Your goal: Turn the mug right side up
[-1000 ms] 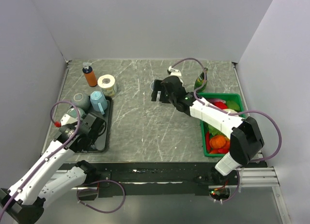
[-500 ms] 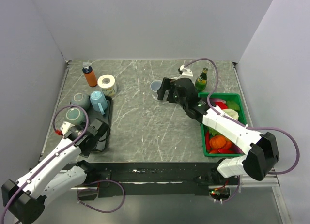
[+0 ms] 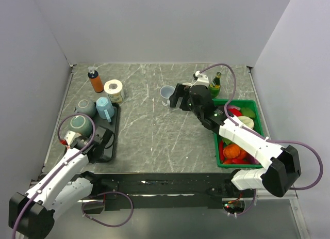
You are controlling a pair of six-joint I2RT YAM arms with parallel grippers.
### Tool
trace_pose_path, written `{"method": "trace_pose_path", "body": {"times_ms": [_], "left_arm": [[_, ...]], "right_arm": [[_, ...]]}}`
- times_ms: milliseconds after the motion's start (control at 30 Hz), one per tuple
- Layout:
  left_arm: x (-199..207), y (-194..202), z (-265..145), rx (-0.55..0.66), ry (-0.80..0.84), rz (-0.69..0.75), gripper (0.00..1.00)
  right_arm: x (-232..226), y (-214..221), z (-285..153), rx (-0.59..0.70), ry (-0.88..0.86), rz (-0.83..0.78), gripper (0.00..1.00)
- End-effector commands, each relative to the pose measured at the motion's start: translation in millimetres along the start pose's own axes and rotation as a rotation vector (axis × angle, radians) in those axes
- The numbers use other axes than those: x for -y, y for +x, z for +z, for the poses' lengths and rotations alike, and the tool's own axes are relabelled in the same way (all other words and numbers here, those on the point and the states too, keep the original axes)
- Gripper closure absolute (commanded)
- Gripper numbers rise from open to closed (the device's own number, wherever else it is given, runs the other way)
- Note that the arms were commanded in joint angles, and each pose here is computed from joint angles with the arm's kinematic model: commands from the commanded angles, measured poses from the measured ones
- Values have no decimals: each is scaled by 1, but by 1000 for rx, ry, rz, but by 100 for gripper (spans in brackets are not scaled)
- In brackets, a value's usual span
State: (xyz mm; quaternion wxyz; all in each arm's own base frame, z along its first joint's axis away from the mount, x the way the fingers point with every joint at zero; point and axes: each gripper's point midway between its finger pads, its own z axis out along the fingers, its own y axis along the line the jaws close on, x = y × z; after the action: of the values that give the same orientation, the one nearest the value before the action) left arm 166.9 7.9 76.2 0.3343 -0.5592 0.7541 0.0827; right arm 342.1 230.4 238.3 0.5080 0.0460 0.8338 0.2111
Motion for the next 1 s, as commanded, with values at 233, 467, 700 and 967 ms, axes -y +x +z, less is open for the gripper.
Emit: {"method": "trace_pose_path", "body": {"times_ms": [233, 467, 700, 967], "left_arm": [[18, 2, 10, -34, 26, 53, 73], [20, 5, 11, -48, 35, 66, 89], [31, 6, 5, -73, 65, 82, 99], [68, -8, -36, -127, 271, 74, 99]], "right_arm": [[3, -24, -8, 77, 6, 34, 2], [3, -26, -10, 82, -4, 44, 2], [1, -29, -14, 82, -19, 48, 2], [-12, -32, -24, 64, -92, 56, 2]]}}
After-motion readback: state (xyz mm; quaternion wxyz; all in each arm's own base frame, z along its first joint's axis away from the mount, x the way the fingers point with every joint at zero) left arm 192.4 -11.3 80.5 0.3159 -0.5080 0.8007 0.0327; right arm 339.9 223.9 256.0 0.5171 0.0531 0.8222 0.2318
